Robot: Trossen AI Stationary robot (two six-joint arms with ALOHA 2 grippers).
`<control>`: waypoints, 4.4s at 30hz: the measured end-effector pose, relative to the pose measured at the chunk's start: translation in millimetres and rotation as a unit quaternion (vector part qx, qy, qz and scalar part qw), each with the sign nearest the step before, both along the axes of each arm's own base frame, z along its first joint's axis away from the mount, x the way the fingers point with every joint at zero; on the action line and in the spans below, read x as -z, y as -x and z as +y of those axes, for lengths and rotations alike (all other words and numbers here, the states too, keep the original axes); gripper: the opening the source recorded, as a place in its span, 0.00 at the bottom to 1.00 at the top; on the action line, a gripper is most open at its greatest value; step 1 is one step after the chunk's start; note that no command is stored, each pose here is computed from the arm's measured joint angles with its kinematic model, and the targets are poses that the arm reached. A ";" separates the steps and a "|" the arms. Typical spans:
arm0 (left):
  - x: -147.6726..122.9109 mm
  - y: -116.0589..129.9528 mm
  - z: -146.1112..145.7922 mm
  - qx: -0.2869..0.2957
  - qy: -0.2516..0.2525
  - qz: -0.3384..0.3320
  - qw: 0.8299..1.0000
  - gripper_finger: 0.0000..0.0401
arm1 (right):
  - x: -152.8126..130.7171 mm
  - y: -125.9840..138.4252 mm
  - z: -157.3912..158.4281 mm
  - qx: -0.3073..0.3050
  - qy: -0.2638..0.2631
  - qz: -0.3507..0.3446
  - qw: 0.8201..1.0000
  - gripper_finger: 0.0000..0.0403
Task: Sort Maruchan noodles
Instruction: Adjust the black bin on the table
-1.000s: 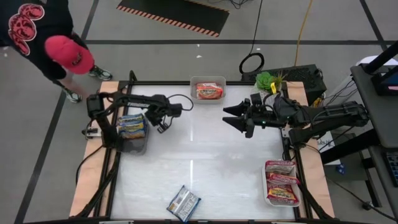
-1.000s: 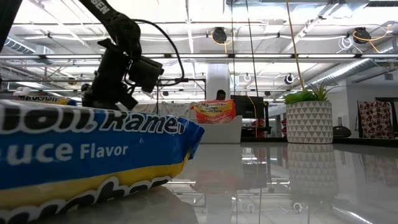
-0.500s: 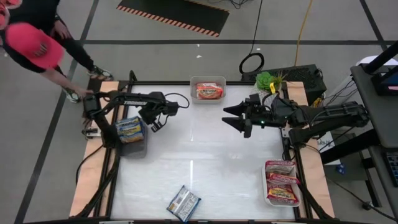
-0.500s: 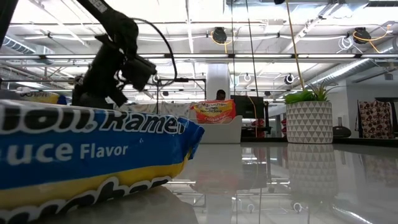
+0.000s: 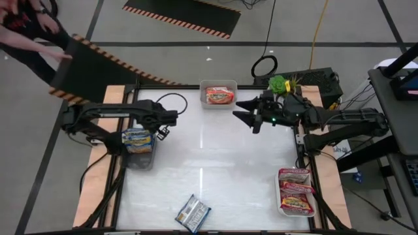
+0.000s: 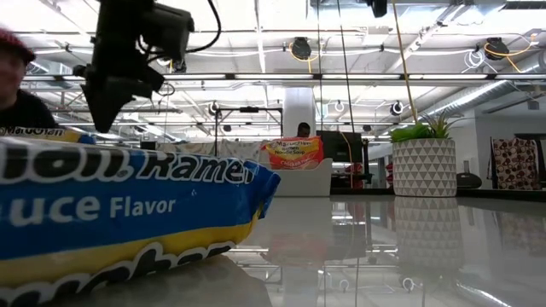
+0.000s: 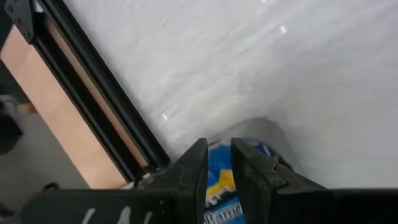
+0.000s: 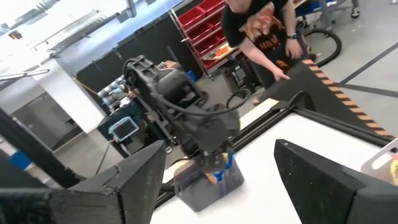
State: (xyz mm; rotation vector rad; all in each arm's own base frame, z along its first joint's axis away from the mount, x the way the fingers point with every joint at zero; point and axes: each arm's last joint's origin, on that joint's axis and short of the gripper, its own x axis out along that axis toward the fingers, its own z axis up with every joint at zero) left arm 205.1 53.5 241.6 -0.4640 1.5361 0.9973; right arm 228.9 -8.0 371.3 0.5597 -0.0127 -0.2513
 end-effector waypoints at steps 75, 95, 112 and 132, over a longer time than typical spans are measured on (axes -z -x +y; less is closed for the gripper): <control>44.3 -11.9 -93.3 -0.216 0.050 -0.044 0.974 0.70 | 11.1 -15.5 5.2 -0.133 -0.074 0.016 0.988 0.72; 63.2 -32.1 -84.1 -0.196 0.125 -0.150 0.961 0.70 | 12.5 -15.3 5.0 -0.134 -0.053 0.025 0.989 0.72; 57.2 -62.3 -83.3 -0.143 0.096 -0.316 0.933 0.70 | 17.0 -14.6 5.1 -0.133 -0.051 0.049 0.989 0.72; 55.2 -64.4 -100.5 -0.189 0.195 -0.310 0.911 0.56 | 21.6 -13.7 5.2 -0.133 -0.053 0.073 0.987 0.72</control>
